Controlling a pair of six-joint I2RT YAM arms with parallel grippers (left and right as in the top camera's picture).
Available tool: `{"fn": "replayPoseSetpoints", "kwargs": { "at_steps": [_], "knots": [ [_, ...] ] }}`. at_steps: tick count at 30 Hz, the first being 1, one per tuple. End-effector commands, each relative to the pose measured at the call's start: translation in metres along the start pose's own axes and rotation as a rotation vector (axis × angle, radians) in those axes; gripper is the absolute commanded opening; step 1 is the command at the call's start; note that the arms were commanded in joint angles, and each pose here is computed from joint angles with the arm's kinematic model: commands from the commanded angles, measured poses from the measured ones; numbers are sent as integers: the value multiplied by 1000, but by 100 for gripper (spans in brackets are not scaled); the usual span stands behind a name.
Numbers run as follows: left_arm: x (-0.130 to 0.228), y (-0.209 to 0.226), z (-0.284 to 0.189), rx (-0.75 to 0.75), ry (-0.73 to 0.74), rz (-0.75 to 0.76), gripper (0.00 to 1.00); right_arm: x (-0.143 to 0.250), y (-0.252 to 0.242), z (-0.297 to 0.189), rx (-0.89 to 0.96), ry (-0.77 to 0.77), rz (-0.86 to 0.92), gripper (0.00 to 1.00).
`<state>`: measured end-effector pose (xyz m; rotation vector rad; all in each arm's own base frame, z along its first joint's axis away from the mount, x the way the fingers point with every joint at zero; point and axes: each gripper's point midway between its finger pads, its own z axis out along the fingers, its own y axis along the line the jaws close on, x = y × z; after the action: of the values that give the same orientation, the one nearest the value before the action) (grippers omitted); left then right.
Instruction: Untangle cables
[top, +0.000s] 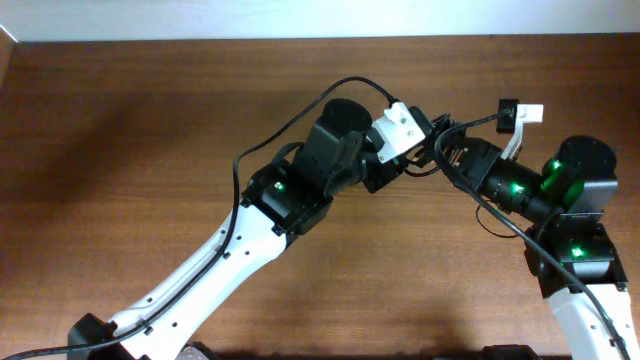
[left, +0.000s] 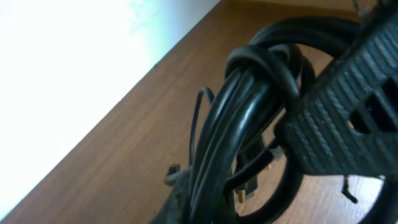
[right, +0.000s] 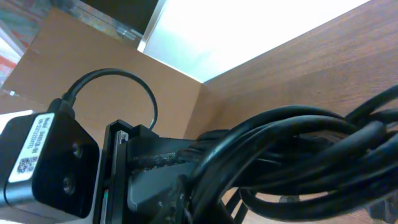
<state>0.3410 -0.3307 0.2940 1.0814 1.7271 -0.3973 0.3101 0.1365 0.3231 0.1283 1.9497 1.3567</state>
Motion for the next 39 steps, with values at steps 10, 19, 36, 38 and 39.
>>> {"fn": "replayPoseSetpoints", "kwargs": {
  "at_steps": [10,19,36,38,39],
  "knots": [
    [28,95,-37,-529,5,-620,0,11,72,-12,-335,105,-326,4],
    [43,92,-40,-402,53,-714,0,2,44,-4,-202,54,-207,4],
    [-3,105,-92,-459,-69,-462,0,14,-23,-1,91,47,85,8],
    [-1,111,-95,-499,-76,-509,0,14,-23,-1,91,46,106,10],
    [0,110,-95,-498,-72,-503,0,14,-23,-1,91,46,106,16]
  ]
}}
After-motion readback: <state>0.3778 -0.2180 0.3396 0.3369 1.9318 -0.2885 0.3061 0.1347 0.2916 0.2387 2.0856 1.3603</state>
